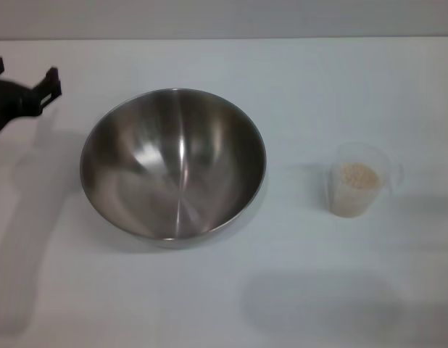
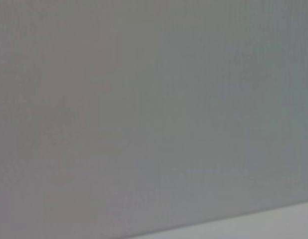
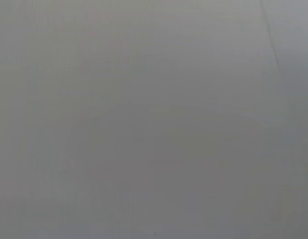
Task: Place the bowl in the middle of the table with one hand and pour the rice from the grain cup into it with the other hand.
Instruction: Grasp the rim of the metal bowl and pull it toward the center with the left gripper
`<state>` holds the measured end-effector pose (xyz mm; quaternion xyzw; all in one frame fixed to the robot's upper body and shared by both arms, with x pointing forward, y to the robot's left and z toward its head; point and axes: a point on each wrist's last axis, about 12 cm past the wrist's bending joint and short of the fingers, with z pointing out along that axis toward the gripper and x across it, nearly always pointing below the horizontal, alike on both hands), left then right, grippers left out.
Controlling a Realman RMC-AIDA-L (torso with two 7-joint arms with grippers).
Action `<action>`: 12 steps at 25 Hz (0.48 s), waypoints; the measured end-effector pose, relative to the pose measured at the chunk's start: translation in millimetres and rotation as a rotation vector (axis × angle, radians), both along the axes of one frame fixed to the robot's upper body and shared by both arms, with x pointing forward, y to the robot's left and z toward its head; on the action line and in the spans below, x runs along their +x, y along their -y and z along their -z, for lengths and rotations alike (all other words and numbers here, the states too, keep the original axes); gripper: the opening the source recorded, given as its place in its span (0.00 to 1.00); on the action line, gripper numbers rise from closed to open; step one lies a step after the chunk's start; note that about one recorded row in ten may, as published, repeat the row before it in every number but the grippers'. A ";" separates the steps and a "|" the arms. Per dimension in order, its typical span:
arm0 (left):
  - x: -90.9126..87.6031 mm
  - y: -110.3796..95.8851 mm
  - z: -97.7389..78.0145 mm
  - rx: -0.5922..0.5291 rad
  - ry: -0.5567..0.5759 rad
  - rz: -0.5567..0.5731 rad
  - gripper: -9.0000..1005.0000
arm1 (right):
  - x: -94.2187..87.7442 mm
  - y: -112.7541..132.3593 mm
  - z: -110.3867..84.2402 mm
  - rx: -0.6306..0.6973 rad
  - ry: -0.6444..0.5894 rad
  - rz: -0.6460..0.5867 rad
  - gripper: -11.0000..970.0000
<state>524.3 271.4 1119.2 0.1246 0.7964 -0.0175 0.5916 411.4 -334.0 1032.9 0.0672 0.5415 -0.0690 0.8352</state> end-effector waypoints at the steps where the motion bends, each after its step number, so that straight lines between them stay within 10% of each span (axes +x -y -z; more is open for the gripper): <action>1: 2.0 2.3 -6.3 0.005 -0.022 0.005 0.83 | -0.1 0.1 0.0 0.000 0.000 0.000 0.86; 12: 4.2 32.6 -75.5 0.053 -0.271 0.121 0.83 | -1.4 -0.4 0.8 0.002 -0.004 0.001 0.87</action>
